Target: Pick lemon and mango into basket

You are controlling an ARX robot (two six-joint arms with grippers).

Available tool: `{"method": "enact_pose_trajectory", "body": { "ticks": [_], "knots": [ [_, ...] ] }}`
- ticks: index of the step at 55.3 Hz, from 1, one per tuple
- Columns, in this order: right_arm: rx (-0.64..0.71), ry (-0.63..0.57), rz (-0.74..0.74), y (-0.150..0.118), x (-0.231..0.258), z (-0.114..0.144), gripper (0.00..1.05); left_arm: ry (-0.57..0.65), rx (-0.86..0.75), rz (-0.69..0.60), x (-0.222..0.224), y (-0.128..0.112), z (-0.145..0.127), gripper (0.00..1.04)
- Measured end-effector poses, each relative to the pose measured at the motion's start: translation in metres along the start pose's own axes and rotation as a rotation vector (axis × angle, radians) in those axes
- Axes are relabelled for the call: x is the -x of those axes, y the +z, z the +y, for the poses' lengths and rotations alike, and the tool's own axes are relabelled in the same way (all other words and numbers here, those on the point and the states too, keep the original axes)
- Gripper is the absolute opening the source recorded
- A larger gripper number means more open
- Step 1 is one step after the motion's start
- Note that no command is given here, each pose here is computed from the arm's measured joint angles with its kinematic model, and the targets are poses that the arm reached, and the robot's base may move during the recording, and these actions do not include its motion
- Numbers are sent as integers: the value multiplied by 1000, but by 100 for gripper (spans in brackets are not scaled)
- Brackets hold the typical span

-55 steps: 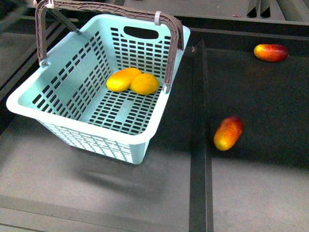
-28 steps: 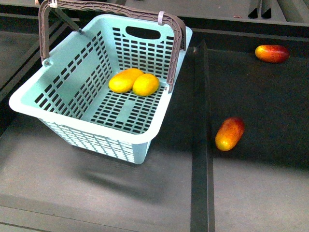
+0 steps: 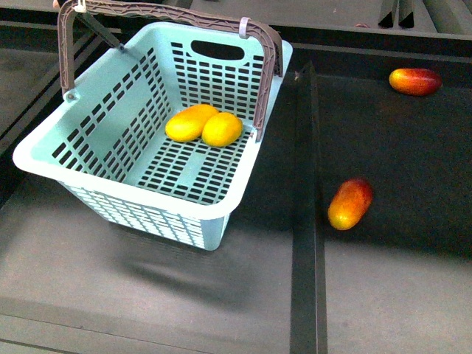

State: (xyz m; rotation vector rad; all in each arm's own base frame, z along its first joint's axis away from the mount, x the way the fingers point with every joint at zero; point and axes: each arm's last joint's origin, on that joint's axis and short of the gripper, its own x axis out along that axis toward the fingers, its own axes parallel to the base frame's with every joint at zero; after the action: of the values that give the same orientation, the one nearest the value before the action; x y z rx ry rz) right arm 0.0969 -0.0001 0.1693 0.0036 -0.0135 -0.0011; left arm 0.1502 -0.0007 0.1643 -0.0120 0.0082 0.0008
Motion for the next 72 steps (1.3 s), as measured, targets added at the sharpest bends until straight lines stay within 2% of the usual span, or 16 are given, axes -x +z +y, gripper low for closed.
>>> {"method": "enact_pose_trajectory", "body": {
  "ticks": [33,59,62,72],
  "knots": [
    [0,0,0,0,0,0,96,-5,-1,-22,29,7,0,3],
    [0,0,0,0,0,0,96,-5,-1,-24,42,7,0,3],
    [0,0,0,0,0,0,96,-4,-1,9,48,2,0,3],
    [0,0,0,0,0,0,96,-4,-1,-20,53,4,0,3]
  ]
}}
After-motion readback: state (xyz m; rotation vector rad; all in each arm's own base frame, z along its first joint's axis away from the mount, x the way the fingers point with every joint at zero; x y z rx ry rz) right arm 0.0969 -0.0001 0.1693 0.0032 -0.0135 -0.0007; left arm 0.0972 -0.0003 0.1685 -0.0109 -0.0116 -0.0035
